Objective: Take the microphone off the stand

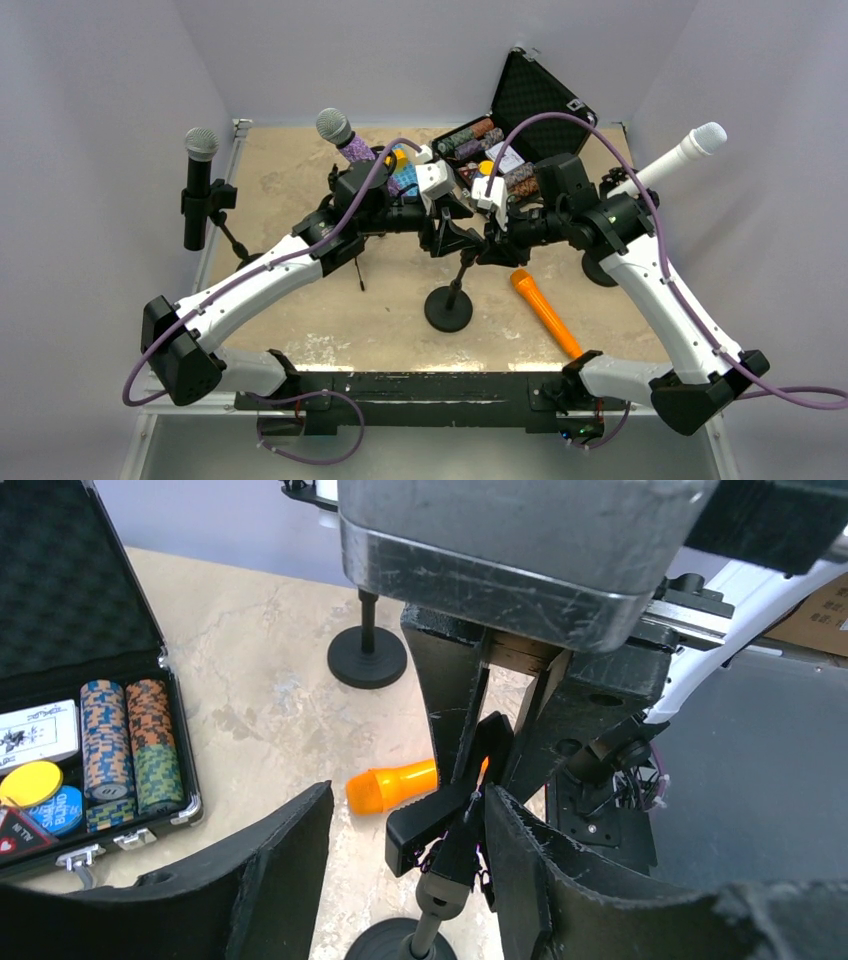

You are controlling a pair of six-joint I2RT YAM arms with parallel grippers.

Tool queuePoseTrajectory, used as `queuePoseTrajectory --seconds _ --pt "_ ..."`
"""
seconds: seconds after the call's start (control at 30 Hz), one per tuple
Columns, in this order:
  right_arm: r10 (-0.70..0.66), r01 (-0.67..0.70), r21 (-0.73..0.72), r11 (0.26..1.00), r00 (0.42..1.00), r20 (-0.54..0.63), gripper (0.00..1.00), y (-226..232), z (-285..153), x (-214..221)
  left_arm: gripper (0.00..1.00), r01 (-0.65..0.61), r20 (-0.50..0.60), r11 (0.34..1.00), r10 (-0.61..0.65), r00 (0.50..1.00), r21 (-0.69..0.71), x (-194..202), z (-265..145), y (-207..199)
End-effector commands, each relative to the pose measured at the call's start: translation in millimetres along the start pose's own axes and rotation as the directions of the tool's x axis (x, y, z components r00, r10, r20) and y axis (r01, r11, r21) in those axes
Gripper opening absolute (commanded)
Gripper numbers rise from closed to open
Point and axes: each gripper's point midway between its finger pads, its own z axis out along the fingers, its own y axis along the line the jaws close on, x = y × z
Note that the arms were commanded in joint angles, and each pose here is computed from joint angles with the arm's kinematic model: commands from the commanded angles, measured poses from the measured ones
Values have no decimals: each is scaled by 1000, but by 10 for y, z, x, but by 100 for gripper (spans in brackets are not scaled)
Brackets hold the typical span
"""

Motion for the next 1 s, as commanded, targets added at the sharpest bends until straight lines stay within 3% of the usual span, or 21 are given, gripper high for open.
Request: queuePoseTrajectory --seconds 0.0,0.3,0.6,0.97 --pt "-85 85 4 996 996 20 0 19 -10 -137 59 8 -91 1000 -9 996 -9 428 -27 51" --pt "-120 120 -5 993 991 -54 0 53 93 18 53 -38 -108 999 40 993 17 781 -148 -30" --pt "-210 205 -48 978 962 -173 0 164 128 156 52 42 -118 998 -36 992 48 1099 -117 -96" --pt "-207 207 -25 978 949 -239 0 84 254 418 53 82 -173 996 -74 982 44 1354 -150 -110"
